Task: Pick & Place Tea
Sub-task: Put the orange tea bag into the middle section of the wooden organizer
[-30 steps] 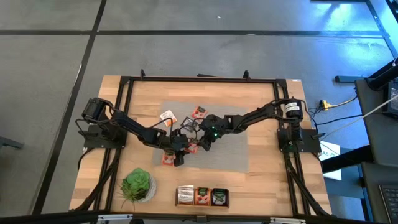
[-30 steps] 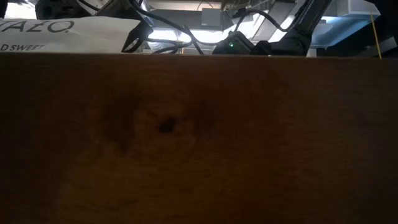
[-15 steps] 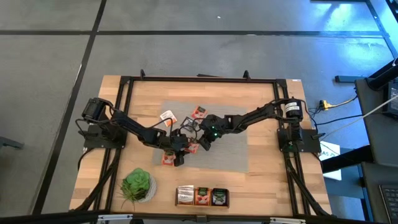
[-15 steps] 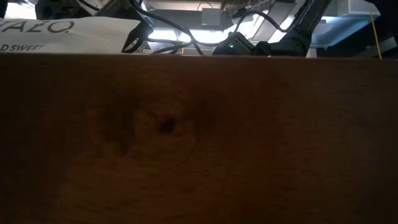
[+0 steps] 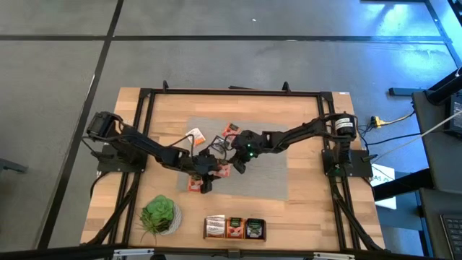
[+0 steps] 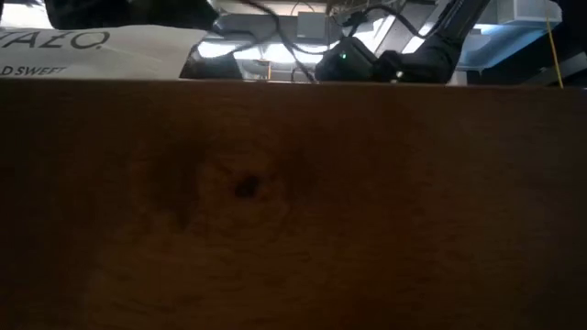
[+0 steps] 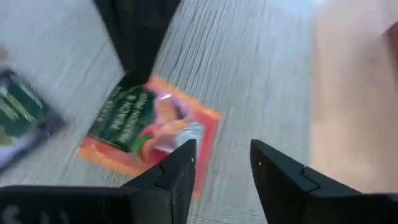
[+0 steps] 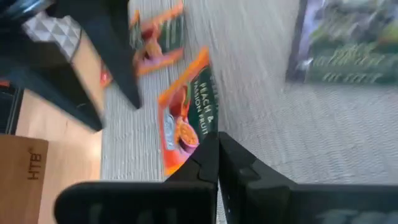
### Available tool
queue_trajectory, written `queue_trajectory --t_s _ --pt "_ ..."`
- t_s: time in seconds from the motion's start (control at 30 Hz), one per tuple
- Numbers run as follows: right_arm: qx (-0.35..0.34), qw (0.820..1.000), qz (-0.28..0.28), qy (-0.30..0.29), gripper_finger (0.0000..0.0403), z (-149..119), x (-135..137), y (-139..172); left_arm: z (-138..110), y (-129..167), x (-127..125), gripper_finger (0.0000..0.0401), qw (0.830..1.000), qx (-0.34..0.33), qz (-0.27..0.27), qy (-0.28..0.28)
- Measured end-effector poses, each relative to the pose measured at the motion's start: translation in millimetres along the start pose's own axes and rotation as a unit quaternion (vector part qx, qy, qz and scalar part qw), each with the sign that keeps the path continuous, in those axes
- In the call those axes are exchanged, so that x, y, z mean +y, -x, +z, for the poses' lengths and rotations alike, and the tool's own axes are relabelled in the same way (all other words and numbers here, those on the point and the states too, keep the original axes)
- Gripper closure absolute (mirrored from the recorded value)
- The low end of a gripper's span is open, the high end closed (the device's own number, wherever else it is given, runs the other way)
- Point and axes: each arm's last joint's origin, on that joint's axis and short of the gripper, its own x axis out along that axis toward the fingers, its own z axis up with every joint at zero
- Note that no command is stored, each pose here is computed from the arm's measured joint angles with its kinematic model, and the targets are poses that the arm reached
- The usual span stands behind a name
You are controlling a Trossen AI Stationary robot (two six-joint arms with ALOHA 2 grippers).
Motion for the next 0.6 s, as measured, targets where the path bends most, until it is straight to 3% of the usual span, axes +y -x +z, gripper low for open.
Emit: queue_trajectory --t_s 0.27,0.47,0.6 --pt "-0.036 0.997 0.023 0.057 0.04 17.8 30.3 33.8 20.1 38.2 -10.7 0.0253 0.997 -0.054 -0.031 -0.048" --pt "-0.036 0.992 0.05 0.106 0.0401 5.2 88.8 64.3 34.7 70.0 -11.2 0.0256 0.993 -0.1 -0.049 -0.038" --pt "-0.038 0.987 0.072 0.141 0.0401 -19.4 134.2 76.6 41.0 84.7 -10.9 0.0257 0.989 -0.127 -0.056 -0.048"
